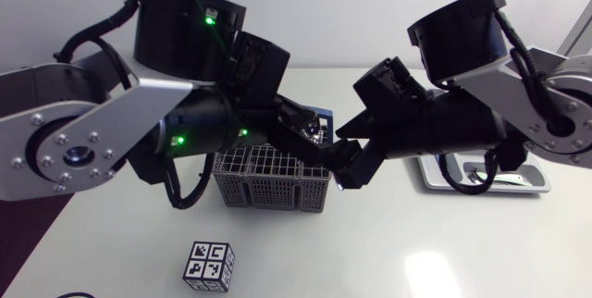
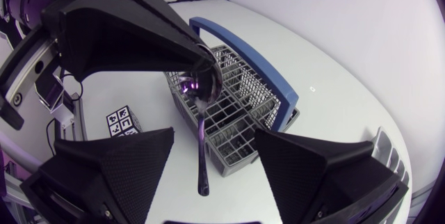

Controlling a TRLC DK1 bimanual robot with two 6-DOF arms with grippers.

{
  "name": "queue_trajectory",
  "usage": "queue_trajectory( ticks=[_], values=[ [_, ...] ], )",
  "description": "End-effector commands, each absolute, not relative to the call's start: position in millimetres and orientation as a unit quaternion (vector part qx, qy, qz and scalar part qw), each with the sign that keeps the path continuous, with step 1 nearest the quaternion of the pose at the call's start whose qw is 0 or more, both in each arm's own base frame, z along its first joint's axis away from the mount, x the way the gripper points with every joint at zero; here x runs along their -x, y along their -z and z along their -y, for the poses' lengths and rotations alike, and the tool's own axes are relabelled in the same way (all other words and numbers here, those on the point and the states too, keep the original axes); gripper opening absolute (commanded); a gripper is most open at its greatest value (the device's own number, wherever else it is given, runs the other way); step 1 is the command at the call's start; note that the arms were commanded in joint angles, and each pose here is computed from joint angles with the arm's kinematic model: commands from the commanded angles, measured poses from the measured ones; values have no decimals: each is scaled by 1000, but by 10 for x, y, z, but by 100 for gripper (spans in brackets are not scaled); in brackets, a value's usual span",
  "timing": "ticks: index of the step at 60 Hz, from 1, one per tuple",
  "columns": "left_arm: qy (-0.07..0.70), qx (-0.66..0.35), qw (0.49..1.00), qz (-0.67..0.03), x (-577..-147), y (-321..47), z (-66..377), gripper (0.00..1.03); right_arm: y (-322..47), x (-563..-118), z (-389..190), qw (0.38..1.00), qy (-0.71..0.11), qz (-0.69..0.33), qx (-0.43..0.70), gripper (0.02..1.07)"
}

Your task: Transfer all utensils from the basket to the drawer tray.

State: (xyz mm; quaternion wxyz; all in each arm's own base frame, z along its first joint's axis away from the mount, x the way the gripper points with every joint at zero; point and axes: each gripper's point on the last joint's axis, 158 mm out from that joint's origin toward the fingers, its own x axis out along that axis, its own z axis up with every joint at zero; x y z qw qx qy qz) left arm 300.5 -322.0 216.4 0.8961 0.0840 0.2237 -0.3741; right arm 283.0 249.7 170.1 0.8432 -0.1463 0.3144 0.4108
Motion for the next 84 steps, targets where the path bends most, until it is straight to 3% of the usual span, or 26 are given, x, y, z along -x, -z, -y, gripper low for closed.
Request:
queue_trajectory(
  ticks=[1, 27, 33, 48, 59, 64, 70, 84],
  values=[
    [375, -62, 897, -225, -3054, -2263, 3261, 3, -1749, -2882, -2579, 845, -413, -309, 138, 70],
    [383, -55, 892, -234, -3045, -2245, 3269, 3, -1760, -2844, -2641, 841, -428, -301, 140, 15],
    [383, -53, 892, -234, -3049, -2252, 3268, 4, -1748, -2812, -2660, 837, -435, -300, 143, 8],
    [385, -51, 892, -229, -3041, -2299, 3262, 6, -1674, -2740, -2672, 829, -444, -309, 144, 8],
    [386, -40, 897, -214, -3064, -2481, 3244, 50, -1595, -2677, -2656, 821, -449, -321, 145, 8],
    [380, -33, 902, -201, -3108, -2614, 3191, 62, -1543, -2631, -2633, 815, -454, -329, 146, 8],
    [372, -24, 909, -187, -3154, -2758, 3093, 67, -1459, -2597, -2573, 811, -455, -336, 153, 8],
    [339, -28, 922, -185, -3301, -2817, 2781, 68, -1394, -2640, -2143, 806, -449, -353, 156, 8]
  ],
)
